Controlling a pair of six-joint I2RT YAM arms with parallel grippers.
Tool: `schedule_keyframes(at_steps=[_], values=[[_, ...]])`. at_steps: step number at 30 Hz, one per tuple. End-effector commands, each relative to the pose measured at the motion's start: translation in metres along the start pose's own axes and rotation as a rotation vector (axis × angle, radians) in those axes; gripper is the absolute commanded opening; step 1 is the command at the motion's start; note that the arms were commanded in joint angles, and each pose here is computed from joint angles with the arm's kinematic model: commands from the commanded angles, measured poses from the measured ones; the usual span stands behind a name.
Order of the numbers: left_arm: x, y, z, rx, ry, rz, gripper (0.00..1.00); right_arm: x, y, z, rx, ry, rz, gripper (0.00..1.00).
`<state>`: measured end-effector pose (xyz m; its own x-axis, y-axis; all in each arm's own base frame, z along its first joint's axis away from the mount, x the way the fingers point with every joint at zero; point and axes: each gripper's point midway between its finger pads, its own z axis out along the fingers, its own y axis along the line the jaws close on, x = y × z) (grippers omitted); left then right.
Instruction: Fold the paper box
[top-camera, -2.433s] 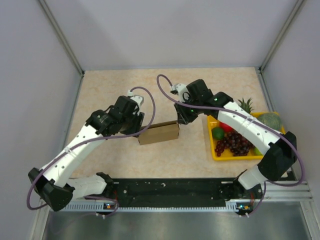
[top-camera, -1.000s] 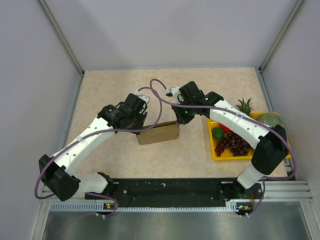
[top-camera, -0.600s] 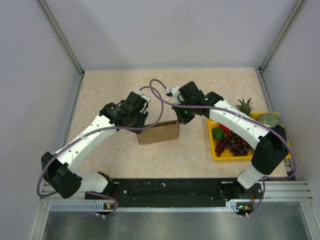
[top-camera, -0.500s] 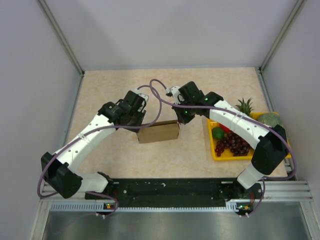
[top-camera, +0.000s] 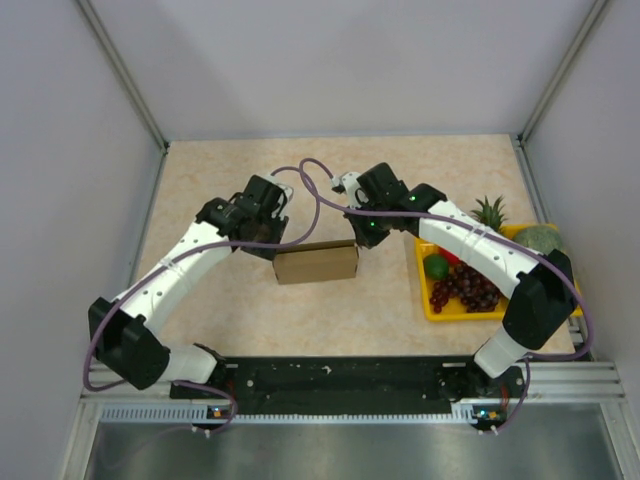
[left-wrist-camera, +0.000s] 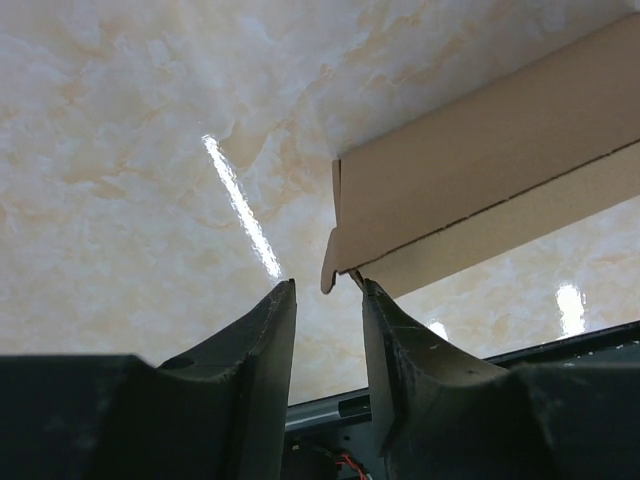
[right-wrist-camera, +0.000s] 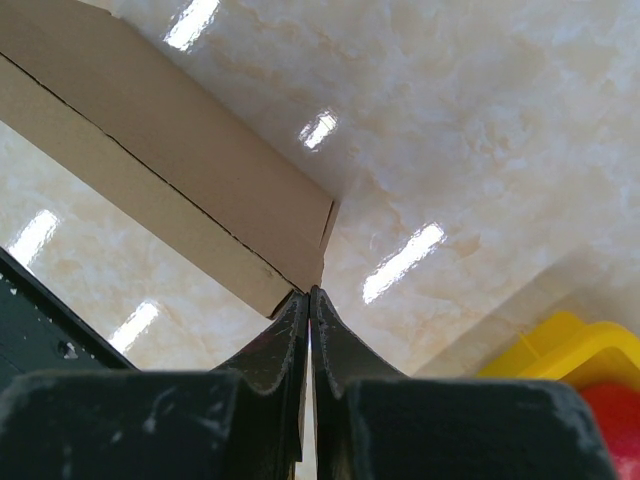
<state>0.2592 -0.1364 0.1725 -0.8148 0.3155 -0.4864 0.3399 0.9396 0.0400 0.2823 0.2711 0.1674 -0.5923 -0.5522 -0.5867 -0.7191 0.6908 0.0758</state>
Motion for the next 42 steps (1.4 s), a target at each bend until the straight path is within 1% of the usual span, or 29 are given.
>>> schedule_keyframes(at_steps=[1, 3, 8, 9, 10, 14, 15, 16, 18, 22, 28, 33, 35, 40, 42], values=[[-0.022, 0.001, 0.001, 0.023, -0.049, 0.005, 0.38, -0.022, 0.002, -0.013, 0.008, -0.078, -0.029, 0.0], [-0.024, 0.002, 0.002, 0.028, -0.052, 0.006, 0.38, -0.022, 0.003, -0.013, 0.002, -0.079, -0.031, 0.0], [-0.028, -0.004, 0.005, 0.061, -0.046, 0.016, 0.28, -0.022, 0.004, -0.012, -0.002, -0.075, -0.03, 0.0], [-0.028, -0.006, 0.005, 0.069, -0.046, 0.016, 0.25, -0.022, 0.005, -0.012, -0.003, -0.076, -0.029, 0.0], [-0.027, -0.007, 0.005, 0.078, -0.041, 0.015, 0.17, -0.021, 0.006, -0.012, -0.004, -0.075, -0.031, 0.0], [-0.028, -0.013, 0.004, 0.109, -0.041, 0.005, 0.02, -0.021, 0.009, -0.011, -0.005, -0.073, -0.026, 0.0], [-0.028, -0.014, 0.002, 0.112, -0.036, -0.007, 0.0, -0.022, 0.011, -0.012, -0.009, -0.074, -0.01, 0.0], [-0.026, -0.02, 0.003, 0.142, -0.018, -0.013, 0.0, -0.022, 0.012, -0.012, -0.012, -0.074, -0.011, 0.0], [-0.023, -0.03, 0.002, 0.191, 0.012, -0.038, 0.0, -0.024, 0.02, -0.012, -0.032, -0.076, 0.05, 0.0], [-0.017, -0.032, 0.009, 0.185, 0.06, -0.086, 0.0, -0.027, 0.031, -0.014, -0.056, -0.073, 0.138, 0.0], [-0.021, -0.038, 0.007, 0.21, 0.061, -0.111, 0.0, -0.03, 0.038, -0.019, -0.064, -0.058, 0.265, 0.0], [-0.021, -0.041, 0.009, 0.208, 0.078, -0.137, 0.0, -0.035, 0.051, -0.021, -0.112, -0.037, 0.39, 0.0], [-0.019, -0.043, 0.01, 0.213, 0.082, -0.136, 0.0, -0.037, 0.052, -0.019, -0.116, -0.035, 0.41, 0.0], [-0.017, -0.046, 0.009, 0.22, 0.071, -0.142, 0.0, -0.024, 0.058, -0.012, -0.127, 0.007, 0.486, 0.0], [-0.013, -0.046, 0.01, 0.22, 0.076, -0.146, 0.0, -0.017, 0.053, -0.007, -0.089, 0.009, 0.518, 0.0]])
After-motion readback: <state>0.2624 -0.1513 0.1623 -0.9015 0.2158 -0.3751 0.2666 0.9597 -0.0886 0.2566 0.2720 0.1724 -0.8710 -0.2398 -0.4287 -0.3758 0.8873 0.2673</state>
